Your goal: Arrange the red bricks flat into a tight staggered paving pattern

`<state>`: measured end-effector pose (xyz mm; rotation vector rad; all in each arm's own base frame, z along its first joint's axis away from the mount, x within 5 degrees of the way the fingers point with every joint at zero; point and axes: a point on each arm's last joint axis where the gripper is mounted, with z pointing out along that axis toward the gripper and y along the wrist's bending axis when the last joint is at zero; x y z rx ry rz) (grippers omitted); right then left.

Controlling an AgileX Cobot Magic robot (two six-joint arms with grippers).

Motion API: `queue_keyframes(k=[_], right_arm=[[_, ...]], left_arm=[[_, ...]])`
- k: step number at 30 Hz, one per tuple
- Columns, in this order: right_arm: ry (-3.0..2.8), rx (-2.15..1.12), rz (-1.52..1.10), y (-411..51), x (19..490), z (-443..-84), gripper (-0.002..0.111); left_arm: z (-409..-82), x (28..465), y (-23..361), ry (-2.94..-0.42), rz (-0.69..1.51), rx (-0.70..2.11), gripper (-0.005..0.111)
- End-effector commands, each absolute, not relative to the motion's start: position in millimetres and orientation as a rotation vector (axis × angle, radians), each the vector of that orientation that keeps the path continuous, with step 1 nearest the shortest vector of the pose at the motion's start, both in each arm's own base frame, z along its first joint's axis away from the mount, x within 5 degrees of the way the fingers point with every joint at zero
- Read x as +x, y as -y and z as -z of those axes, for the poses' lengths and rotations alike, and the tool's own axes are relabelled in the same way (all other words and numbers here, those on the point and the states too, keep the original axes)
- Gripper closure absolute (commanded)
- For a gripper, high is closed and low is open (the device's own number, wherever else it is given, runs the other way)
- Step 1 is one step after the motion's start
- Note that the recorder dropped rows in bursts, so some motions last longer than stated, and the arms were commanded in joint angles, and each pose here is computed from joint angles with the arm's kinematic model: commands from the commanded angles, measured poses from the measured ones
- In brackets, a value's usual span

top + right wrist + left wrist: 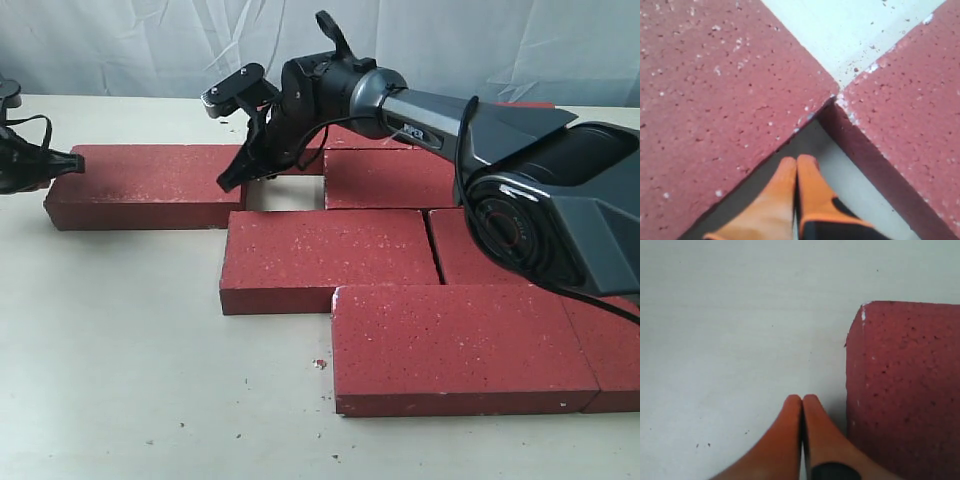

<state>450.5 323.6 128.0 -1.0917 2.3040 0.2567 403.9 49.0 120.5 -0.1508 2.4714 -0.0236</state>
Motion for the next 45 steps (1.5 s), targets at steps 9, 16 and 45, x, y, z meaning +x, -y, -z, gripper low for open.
queue_keyframes(k=[9,16,45], right_arm=[[-2.381,-1.109,-0.297,-320,445,-133,0.109],[-2.389,-1.107,-0.336,-322,439,-146,0.109],[-2.294,-1.041,-0.224,-325,452,-131,0.109]], left_arm=[[-121,405,-42,-2.487,0.062,-0.151,0.107],[-128,403,-41,-2.501,0.072,-0.106,0.107],[-119,404,-53,-2.513,0.065,-0.150,0.107]])
